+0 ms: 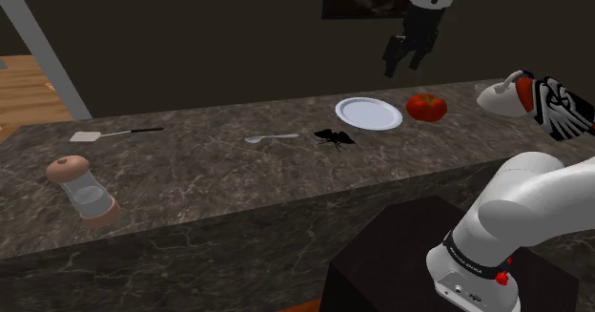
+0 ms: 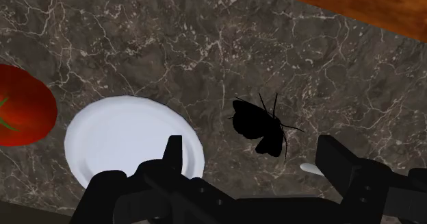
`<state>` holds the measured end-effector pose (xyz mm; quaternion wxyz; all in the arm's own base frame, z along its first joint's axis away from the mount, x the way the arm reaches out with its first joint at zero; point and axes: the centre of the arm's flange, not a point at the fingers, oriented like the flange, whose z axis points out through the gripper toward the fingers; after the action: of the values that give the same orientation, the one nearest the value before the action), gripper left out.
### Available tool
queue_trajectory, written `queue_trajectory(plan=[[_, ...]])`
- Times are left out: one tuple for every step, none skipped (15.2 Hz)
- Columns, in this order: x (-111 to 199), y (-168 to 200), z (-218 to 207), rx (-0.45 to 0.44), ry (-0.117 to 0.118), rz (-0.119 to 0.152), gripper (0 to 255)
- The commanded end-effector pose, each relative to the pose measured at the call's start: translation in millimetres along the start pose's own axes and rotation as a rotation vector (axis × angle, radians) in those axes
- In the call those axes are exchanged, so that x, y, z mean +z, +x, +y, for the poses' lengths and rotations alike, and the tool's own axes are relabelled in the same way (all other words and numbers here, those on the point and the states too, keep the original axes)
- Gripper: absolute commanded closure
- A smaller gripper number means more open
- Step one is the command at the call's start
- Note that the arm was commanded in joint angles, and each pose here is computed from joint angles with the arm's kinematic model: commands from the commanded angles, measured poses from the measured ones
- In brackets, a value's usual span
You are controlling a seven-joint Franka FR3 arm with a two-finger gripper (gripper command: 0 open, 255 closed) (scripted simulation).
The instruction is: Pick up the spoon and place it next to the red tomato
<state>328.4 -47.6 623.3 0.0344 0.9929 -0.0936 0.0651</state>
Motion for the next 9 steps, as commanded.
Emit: queue_trajectory(plan=[[0.0, 0.0, 0.0, 0.0, 0.0, 0.0, 0], [6.9, 5.4, -10.0, 0.008, -0.001, 0.0, 0], [13.8, 11.0, -19.9, 0.016, -0.001, 0.0, 0], [20.7, 16.6, -29.7, 0.023, -0.002, 0.0, 0], [27.5, 22.2, -39.5, 0.031, -0.003, 0.001, 0], [34.4, 28.0, -49.3, 0.039, -0.003, 0.001, 0], [41.4, 33.8, -59.0, 0.047, -0.004, 0.001, 0], [48.3, 39.7, -68.7, 0.055, -0.004, 0.001, 0], [55.2, 45.7, -78.3, 0.063, -0.005, 0.001, 0]])
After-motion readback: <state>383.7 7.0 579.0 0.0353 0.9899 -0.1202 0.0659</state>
